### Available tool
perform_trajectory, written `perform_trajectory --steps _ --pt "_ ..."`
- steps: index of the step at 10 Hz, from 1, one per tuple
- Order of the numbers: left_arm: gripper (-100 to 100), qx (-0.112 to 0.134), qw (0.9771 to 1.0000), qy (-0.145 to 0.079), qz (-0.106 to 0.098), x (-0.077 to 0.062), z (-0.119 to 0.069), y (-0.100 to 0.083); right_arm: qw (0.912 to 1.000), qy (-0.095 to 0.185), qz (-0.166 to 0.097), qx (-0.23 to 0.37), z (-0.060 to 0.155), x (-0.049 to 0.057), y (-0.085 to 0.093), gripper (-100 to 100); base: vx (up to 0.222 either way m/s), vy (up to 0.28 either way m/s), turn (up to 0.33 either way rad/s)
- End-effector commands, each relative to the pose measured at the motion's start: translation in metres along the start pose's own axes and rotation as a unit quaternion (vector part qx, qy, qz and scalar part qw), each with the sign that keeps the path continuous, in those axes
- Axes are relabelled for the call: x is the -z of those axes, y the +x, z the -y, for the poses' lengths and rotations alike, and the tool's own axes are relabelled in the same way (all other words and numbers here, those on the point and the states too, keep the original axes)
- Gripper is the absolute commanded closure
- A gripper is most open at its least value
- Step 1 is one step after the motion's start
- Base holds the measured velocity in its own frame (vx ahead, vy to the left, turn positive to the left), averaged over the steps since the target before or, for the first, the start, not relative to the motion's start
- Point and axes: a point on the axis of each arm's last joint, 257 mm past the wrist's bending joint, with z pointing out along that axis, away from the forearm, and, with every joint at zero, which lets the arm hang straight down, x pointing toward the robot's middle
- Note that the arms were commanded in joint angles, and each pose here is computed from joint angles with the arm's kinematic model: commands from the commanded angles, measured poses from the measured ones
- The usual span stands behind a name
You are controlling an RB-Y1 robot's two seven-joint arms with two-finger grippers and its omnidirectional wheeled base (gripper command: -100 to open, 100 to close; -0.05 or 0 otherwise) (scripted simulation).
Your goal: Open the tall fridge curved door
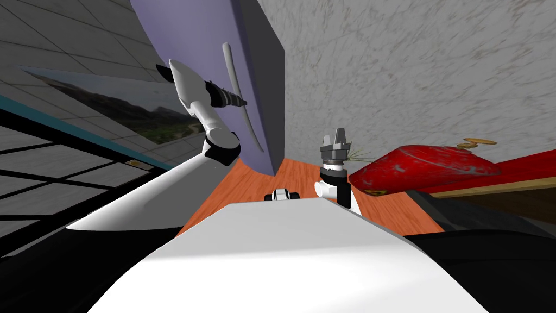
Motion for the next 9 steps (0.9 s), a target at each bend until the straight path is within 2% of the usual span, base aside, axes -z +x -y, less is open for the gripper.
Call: perform_trajectory --steps 1,2,4,5,7,8,9 --pt "-100 -0.001 1.0 0.002 0.0 0.001 0.001 0.002 1.0 0.0 0.0 0.0 0.0 0.0 0.0 0 0.081 -0.028 -0.003" --pt "100 -0.001 1.0 0.002 0.001 0.002 0.001 0.003 1.0 0.0 0.0 0.0 0.0 0.0 0.0 0 0.013 -0.003 0.011" --pt "100 -0.001 0.9994 -0.032 -0.012 0.003 -0.018 0.012 1.0 0.0 0.0 0.0 0.0 0.0 0.0 0 -0.104 0.243 -0.022" --pt "100 -0.001 0.9994 -0.032 -0.012 0.003 -0.018 0.012 1.0 0.0 0.0 0.0 0.0 0.0 0.0 0 -0.148 0.252 -0.049" --pt "100 -0.001 0.9974 -0.067 -0.025 0.004 -0.04 0.022 1.0 0.0 0.0 0.0 0.0 0.0 0.0 0 -0.191 0.271 0.007" --pt "100 -0.001 0.9974 -0.067 -0.025 0.004 -0.04 0.022 1.0 0.0 0.0 0.0 0.0 0.0 0.0 0 -0.174 0.237 -0.013" --pt "100 -0.002 0.9958 -0.085 -0.032 0.006 -0.05 0.027 1.0 0.0 0.0 0.0 0.0 0.0 0.0 0 -0.153 0.236 0.003"
